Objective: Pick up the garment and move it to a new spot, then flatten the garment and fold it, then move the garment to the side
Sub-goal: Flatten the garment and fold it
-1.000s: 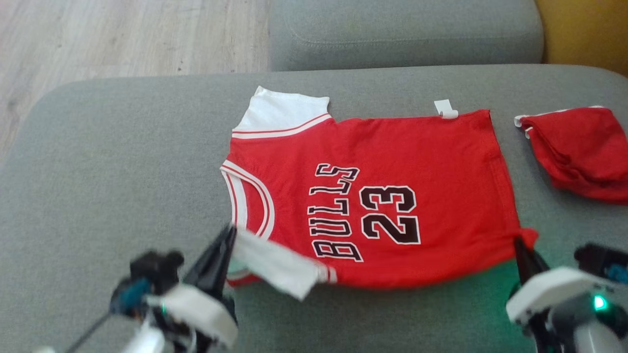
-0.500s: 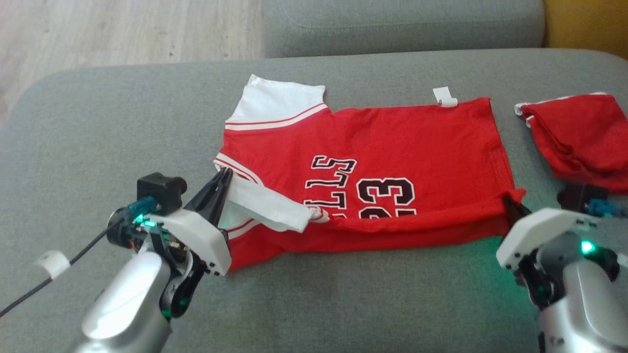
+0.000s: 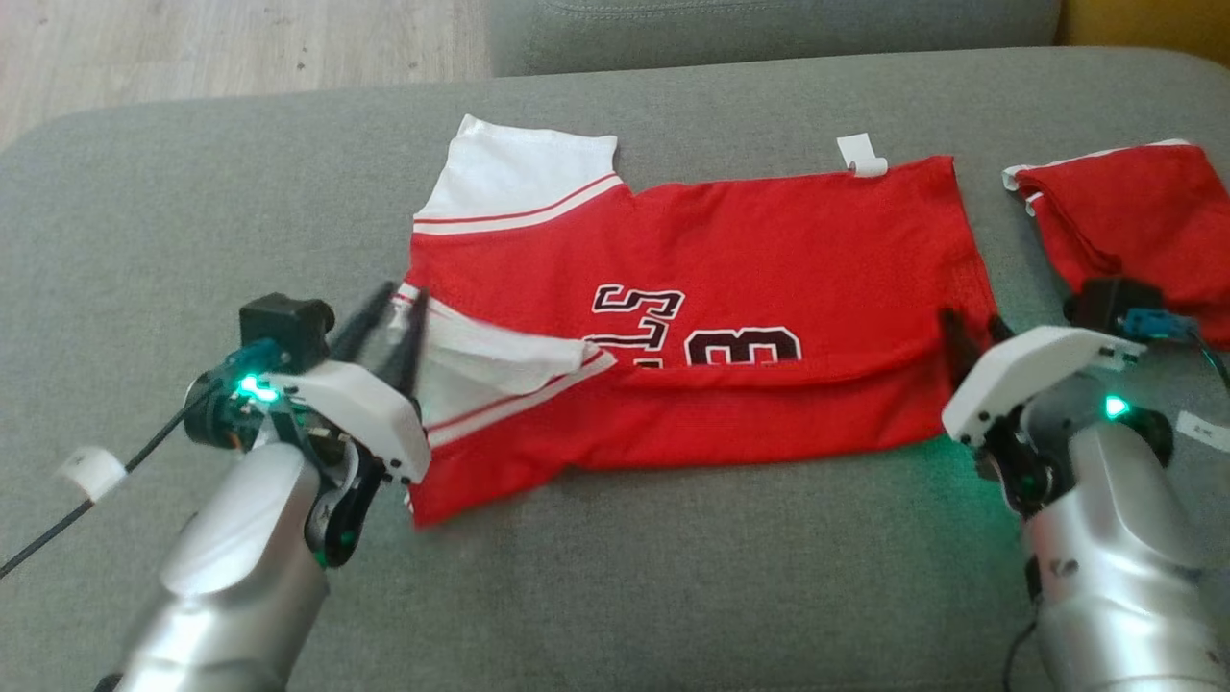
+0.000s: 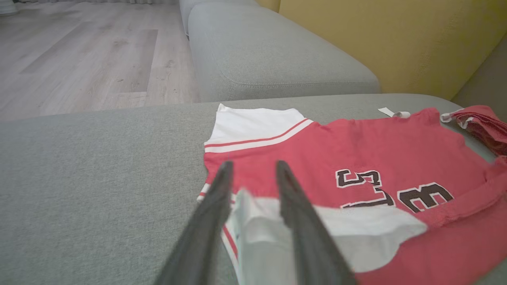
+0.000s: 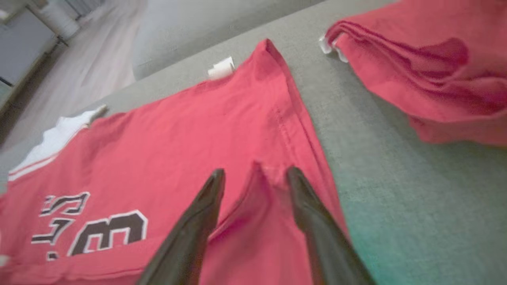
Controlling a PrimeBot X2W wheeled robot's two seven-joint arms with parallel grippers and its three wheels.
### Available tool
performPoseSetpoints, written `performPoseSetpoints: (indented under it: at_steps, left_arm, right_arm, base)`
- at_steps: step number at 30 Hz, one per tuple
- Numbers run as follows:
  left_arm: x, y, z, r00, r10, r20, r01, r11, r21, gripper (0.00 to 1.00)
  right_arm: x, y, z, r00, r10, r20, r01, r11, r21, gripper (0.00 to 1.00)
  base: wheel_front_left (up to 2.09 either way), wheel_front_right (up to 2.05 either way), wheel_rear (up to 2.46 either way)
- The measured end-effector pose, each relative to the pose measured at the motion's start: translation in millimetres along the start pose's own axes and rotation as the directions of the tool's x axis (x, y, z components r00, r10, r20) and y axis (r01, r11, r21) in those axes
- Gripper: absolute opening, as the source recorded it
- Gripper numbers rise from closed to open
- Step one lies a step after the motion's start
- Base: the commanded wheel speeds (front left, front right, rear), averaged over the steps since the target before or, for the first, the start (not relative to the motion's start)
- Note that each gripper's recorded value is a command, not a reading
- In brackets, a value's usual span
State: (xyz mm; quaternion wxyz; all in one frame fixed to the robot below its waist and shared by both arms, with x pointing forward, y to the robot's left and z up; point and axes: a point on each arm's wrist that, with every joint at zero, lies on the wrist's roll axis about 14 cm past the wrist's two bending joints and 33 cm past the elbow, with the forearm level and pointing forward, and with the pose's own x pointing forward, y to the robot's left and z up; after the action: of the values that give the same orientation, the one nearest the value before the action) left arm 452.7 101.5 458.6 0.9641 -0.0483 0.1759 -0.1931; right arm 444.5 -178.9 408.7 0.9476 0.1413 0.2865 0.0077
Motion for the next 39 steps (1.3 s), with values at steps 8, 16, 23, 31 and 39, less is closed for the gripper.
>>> performPoseSetpoints:
  at_steps: [8, 16, 23, 31, 39]
  left_arm:
    - [1.1, 4.7, 3.2, 1.0, 0.006, 0.025, -0.006, 1.0, -0.009, 1.0]
    - [-14.0, -4.9, 18.2, 0.995, -0.018, 0.102, 0.02, 1.0, -0.012, 1.0]
    - [-54.7, -10.1, -33.6, 0.999, 0.04, 0.029, -0.036, 0.993, -0.112, 1.0]
    - [-77.9, -15.3, -88.8, 0.988, 0.093, -0.126, -0.119, 0.969, -0.216, 1.0]
    - [-66.5, -21.3, -111.0, 0.974, 0.075, -0.212, -0.135, 0.95, -0.282, 1.0]
  right_arm:
    - [4.5, 21.4, 29.6, 0.989, 0.057, 0.137, -0.06, 0.998, 0.017, 1.0]
    - [-14.1, 13.4, 58.4, 0.956, 0.036, 0.292, -0.02, 0.998, -0.057, 1.0]
    - [-44.2, -17.1, 27.1, 0.946, -0.029, 0.324, 0.057, 0.995, -0.076, 1.0]
    - [-67.2, -36.7, 3.7, 0.945, -0.071, 0.32, 0.101, 0.992, -0.08, 1.0]
    - [-67.2, -40.4, -1.8, 0.951, -0.079, 0.3, 0.103, 0.993, -0.065, 1.0]
  base:
    - [0.0, 0.0, 0.0]
    - [0.0, 0.0, 0.0]
    - [0.0, 0.0, 0.0]
    - [0.0, 0.0, 0.0]
    - [0.0, 0.0, 0.0]
